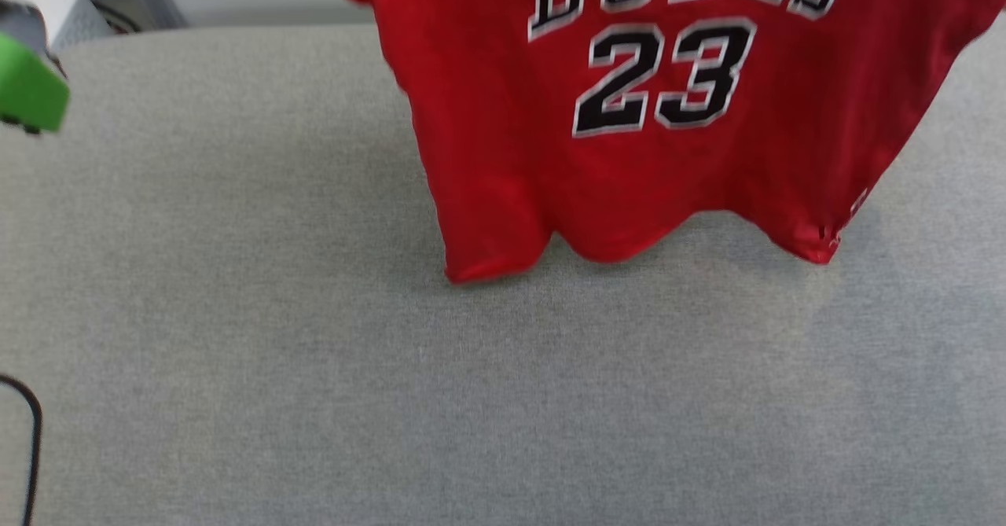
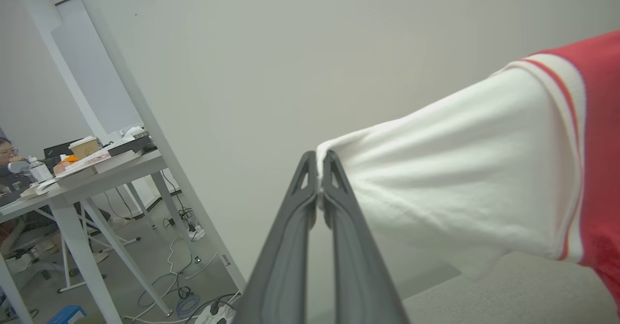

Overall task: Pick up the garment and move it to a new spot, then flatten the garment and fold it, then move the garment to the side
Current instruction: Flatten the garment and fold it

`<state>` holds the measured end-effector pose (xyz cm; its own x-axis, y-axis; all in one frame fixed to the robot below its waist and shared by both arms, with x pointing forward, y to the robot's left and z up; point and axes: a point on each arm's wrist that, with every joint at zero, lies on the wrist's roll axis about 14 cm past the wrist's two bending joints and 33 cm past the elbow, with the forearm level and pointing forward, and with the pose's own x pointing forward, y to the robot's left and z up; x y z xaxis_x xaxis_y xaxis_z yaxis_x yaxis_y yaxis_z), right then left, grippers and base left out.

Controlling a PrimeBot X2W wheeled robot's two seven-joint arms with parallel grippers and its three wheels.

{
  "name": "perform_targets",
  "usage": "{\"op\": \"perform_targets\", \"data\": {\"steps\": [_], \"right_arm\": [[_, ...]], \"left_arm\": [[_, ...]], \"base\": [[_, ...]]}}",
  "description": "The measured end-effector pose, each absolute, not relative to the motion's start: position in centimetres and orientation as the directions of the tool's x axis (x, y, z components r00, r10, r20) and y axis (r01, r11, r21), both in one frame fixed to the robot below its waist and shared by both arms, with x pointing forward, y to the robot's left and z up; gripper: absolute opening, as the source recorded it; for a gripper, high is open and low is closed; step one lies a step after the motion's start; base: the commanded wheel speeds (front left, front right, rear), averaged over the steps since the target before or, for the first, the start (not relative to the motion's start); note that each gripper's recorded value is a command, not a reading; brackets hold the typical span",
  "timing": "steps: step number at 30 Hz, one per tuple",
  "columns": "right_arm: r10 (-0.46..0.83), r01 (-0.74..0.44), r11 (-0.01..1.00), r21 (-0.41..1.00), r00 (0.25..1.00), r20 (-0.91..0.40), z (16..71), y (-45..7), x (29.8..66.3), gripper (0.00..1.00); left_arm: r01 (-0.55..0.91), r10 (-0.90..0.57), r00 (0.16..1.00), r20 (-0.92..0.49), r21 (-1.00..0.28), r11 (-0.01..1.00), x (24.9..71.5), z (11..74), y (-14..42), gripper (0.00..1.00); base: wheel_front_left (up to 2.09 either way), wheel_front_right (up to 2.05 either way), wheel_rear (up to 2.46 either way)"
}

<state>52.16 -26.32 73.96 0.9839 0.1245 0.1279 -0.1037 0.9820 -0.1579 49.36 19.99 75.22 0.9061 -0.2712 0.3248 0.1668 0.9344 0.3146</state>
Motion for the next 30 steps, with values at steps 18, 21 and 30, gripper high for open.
{"op": "perform_targets", "data": {"steps": [18,21,30], "right_arm": [[0.055,-0.016,0.984,-0.18,0.975,0.216,72.3,-26.5,67.7,0.0],[0.052,-0.018,0.988,-0.156,0.975,0.214,70.7,-26.0,70.1,0.0],[0.068,-0.053,0.992,-0.116,0.989,0.13,62.2,-23.9,74.9,0.0]], "left_arm": [[0.09,-0.247,0.905,0.346,0.413,0.906,66.2,75.6,21.3,0.0],[0.071,-0.232,0.897,0.375,0.397,0.915,68.5,74.9,21.7,0.0],[0.079,-0.208,0.912,0.354,0.347,0.935,73.2,67.9,22.6,0.0]], "base": [[0.0,0.0,0.0],[0.0,0.0,0.0],[0.0,0.0,0.0]]}}
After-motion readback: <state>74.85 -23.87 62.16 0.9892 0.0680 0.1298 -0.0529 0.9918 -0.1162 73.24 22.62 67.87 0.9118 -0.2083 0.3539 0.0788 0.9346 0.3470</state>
